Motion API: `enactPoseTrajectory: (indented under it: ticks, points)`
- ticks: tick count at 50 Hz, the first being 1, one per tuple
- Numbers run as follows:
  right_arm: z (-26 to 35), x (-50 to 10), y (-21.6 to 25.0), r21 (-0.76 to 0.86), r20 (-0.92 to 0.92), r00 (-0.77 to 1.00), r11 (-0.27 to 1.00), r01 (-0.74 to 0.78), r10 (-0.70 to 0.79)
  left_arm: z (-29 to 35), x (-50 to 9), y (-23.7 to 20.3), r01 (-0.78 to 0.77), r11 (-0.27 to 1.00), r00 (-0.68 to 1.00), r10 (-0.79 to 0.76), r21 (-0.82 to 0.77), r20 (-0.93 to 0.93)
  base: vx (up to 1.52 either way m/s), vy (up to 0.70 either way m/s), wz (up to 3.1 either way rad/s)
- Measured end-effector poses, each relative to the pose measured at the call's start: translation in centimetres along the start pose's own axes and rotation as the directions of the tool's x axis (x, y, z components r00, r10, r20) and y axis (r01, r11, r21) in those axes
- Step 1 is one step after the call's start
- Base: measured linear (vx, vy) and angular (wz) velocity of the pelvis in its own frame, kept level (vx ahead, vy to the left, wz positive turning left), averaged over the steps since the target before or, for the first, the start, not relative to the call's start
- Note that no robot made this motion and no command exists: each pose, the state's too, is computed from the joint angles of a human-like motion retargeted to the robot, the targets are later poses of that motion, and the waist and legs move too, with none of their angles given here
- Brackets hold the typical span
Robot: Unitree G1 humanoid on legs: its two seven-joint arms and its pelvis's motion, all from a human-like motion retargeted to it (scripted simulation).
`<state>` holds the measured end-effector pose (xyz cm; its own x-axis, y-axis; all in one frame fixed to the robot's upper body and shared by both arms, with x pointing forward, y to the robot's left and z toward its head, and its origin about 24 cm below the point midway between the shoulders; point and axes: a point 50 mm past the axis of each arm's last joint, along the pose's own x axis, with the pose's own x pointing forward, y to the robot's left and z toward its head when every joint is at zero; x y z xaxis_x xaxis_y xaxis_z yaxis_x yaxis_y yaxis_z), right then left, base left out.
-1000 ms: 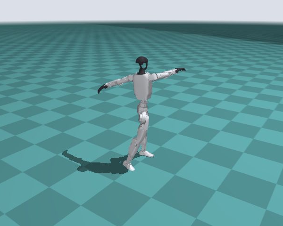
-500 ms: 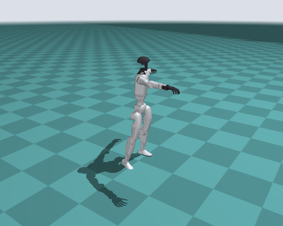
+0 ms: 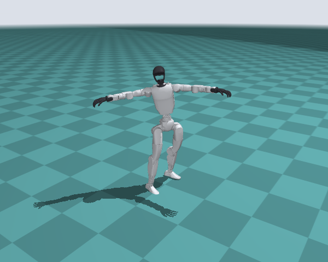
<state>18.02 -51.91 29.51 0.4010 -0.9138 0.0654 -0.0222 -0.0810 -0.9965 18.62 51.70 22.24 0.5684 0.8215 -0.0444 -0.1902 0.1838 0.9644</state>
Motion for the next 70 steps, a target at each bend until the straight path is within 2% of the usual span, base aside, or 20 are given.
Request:
enactPoseTrajectory:
  ticks: [9, 15, 25, 37, 51, 70]
  points:
    - [-7.2, -0.7, -0.3, 0.026, -0.208, 0.977, 0.999, -0.033, 0.038, 8.5, 0.6, -1.8, 0.008, 0.998, 0.978, 0.004, -0.056, 0.209, 0.04, -0.07, -0.79]
    - [-9.7, -1.2, 0.7, 0.071, -0.288, 0.954, 0.996, -0.059, 0.077, 12.6, 0.3, -3.1, 0.046, 0.998, 0.956, -0.030, -0.049, 0.291, 0.07, -0.10, -0.85]
    - [-10.8, -1.4, 4.2, 0.104, -0.312, 0.936, 0.985, -0.140, 0.166, 14.6, 0.0, -3.6, 0.067, 0.996, 0.942, -0.082, 0.057, 0.325, 0.06, -0.08, -0.85]
    - [-13.1, -2.4, 8.2, 0.172, -0.342, 0.905, 0.964, -0.203, 0.252, 15.6, -0.1, -1.8, 0.034, 0.998, 0.934, -0.053, 0.060, 0.352, 0.03, -0.01, 0.05]
    - [-13.1, -2.6, 9.5, 0.170, -0.302, 0.921, 0.964, -0.203, 0.247, 12.8, 0.2, 2.4, -0.047, 0.998, 0.958, 0.031, 0.049, 0.284, 0.01, 0.05, 0.88]
    - [-12.4, -2.3, 8.7, 0.059, -0.251, 0.955, 0.987, -0.148, 0.158, 0.9, -0.3, 5.9, -0.107, 0.991, 0.993, 0.110, 0.075, -0.044, 0.03, 0.03, 1.47]
